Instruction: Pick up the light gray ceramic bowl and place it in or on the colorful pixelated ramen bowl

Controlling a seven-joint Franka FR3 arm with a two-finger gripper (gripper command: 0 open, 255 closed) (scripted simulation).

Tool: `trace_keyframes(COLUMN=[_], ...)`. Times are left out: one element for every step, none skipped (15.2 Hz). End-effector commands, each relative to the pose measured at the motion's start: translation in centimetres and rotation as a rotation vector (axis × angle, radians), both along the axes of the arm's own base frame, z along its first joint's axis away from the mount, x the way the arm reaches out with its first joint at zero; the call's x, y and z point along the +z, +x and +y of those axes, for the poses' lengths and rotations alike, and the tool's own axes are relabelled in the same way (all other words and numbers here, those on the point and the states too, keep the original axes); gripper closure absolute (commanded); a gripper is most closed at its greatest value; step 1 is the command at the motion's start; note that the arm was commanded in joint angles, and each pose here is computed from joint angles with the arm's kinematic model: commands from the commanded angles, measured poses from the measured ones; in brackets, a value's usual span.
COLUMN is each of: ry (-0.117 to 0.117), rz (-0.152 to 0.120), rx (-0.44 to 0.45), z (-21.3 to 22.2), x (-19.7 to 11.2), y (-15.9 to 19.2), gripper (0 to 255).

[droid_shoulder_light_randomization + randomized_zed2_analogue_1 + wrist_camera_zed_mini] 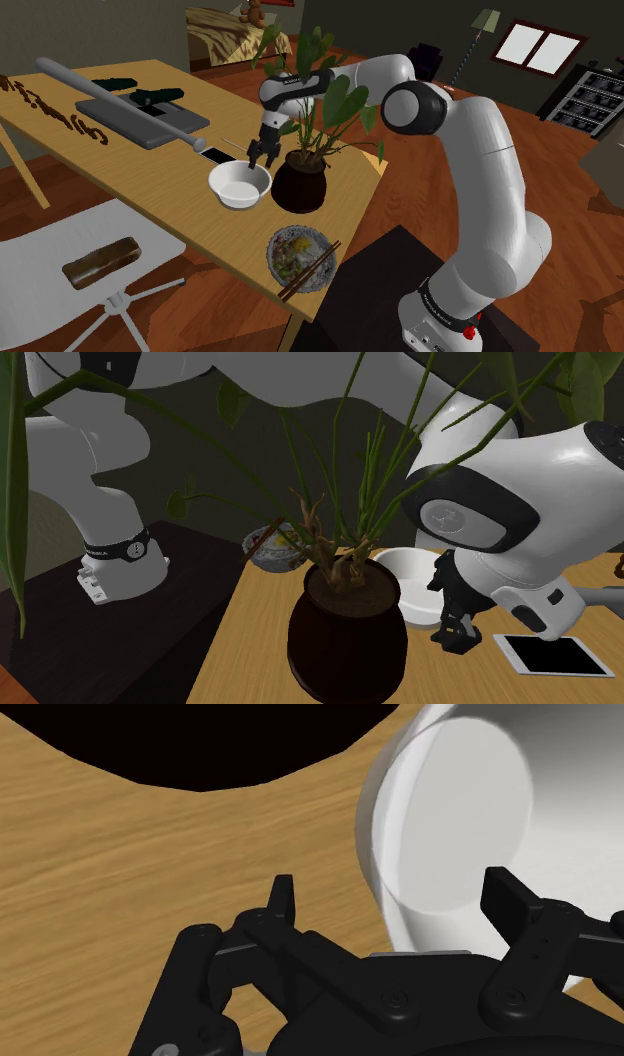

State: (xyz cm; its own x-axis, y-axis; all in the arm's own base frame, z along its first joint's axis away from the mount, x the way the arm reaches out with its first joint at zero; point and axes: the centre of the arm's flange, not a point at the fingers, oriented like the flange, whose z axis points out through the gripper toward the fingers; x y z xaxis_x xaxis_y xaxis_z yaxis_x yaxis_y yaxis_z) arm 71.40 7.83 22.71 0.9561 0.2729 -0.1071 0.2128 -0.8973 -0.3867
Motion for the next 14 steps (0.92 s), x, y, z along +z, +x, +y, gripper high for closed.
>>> trace_keyframes(ry=[0.009, 0.009, 0.009, 0.009, 0.009, 0.009, 0.009, 0.009, 0.009, 0.009, 0.009, 0.009, 0.009, 0.009], rz=[0.002, 0.002, 0.002, 0.002, 0.002, 0.002, 0.002, 0.002, 0.002, 0.002, 0.002, 0.002, 0.002, 0.002], rx=[0.012, 0.012, 0.012, 0.012, 0.012, 0.012, 0.012, 0.012, 0.012, 0.012, 0.012, 0.012, 0.012, 0.012], z=[0.3, 0.5, 0.7, 0.8, 0.8, 0.8, 0.8, 0.8, 0.8, 0.8, 0.8, 0.8, 0.8, 0.8], x=[-0.9, -1.4, -1.9, -2.2, -2.2, -2.2, -2.2, -2.2, -2.2, -2.2, -2.2, -2.2, -2.2, -2.2], y=[-0.1, -0.2, -0.3, -0.4, -0.3, -0.3, -0.3, -0.3, -0.3, -0.3, -0.3, -0.3, -0.3, -0.3], gripper=[0, 0, 0, 0, 0, 0, 0, 0, 0, 0, 0, 255, 255, 255])
